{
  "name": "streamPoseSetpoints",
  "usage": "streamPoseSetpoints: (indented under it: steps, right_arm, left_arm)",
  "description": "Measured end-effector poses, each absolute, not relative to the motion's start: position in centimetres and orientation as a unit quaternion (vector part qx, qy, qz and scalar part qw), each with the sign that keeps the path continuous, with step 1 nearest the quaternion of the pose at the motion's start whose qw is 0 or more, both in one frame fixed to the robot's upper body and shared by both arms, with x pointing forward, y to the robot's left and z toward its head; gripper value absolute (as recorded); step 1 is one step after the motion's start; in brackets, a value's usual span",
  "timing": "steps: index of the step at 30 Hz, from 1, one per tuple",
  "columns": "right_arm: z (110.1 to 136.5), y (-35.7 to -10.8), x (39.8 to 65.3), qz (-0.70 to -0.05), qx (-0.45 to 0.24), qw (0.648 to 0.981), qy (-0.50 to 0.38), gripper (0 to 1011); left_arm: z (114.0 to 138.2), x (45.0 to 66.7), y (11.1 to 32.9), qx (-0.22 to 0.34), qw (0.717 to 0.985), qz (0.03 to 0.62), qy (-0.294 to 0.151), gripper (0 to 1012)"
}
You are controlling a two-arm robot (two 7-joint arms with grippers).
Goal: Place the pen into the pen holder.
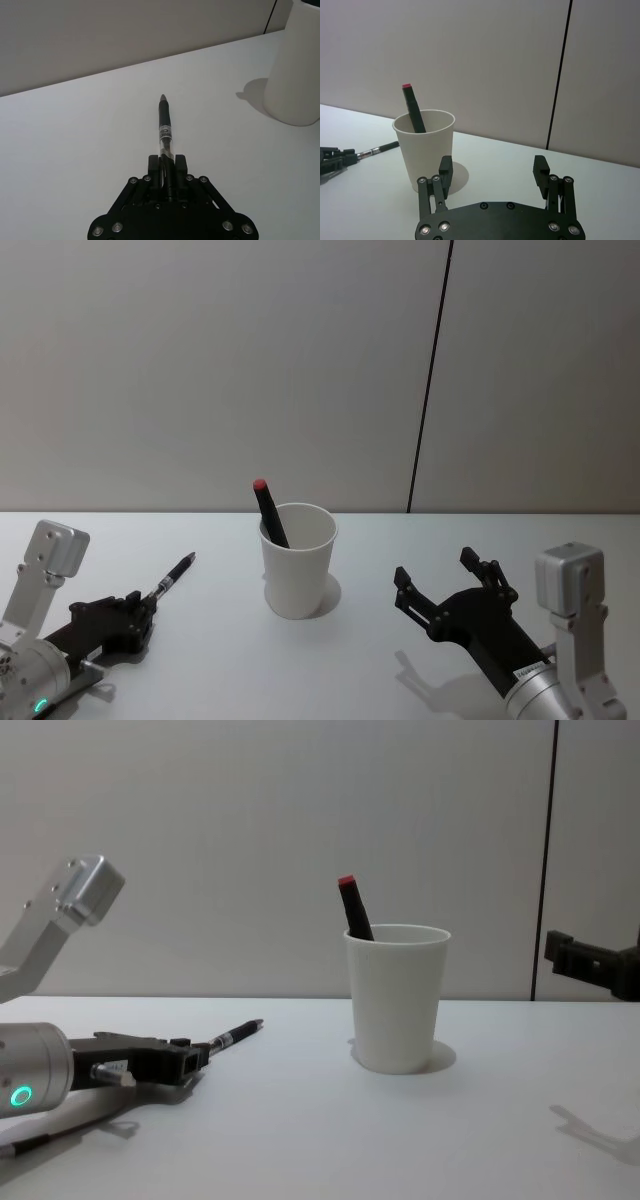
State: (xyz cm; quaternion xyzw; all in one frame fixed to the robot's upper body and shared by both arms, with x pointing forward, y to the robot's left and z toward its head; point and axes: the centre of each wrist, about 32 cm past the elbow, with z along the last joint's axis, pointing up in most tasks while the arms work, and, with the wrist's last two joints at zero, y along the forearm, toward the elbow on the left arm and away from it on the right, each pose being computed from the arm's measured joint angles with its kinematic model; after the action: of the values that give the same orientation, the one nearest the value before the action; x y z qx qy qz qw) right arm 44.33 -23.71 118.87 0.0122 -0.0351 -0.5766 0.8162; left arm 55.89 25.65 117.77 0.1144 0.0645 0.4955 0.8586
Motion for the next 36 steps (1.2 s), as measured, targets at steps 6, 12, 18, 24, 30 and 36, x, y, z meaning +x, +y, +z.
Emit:
streamPoseSetpoints:
  steps: [6, 12, 18, 24, 30, 36]
  right_arm:
    - [118.9, -23.7, 44.3, -0.577, 0.012, 0.816, -0.035, 1001]
    - [118.9, -23.7, 44.3, -0.577, 0.012, 0.816, -0.035, 1001]
    - [118.9, -23.7, 44.3, -0.577, 0.012, 0.816, -0.035, 1001]
    - [118.9, -23.7, 44.3, -0.577, 0.012, 0.816, -0.035, 1001]
    - [118.9, -23.7, 44.3, -0.577, 0.012, 0.816, -0.035, 1001]
    - [118.9, -23.7, 44.3, -0.577, 0.012, 0.816, -0.035, 1001]
  left_arm:
    - [117.8, 55.9, 25.6, 0.114, 0.859, 0.496, 0.065, 190]
    - [117.8, 55.9, 25.6, 0.114, 0.859, 0.496, 0.065, 190]
    - [117.7, 55.9, 25.7, 0.113, 0.859, 0.496, 0.064, 189]
    - [117.8, 55.7, 25.8, 0.109, 0.860, 0.496, 0.054, 190]
    - [118.2, 55.6, 26.1, 0.101, 0.860, 0.498, 0.034, 189]
    - [118.9, 55.4, 26.3, 0.081, 0.862, 0.501, 0.003, 189]
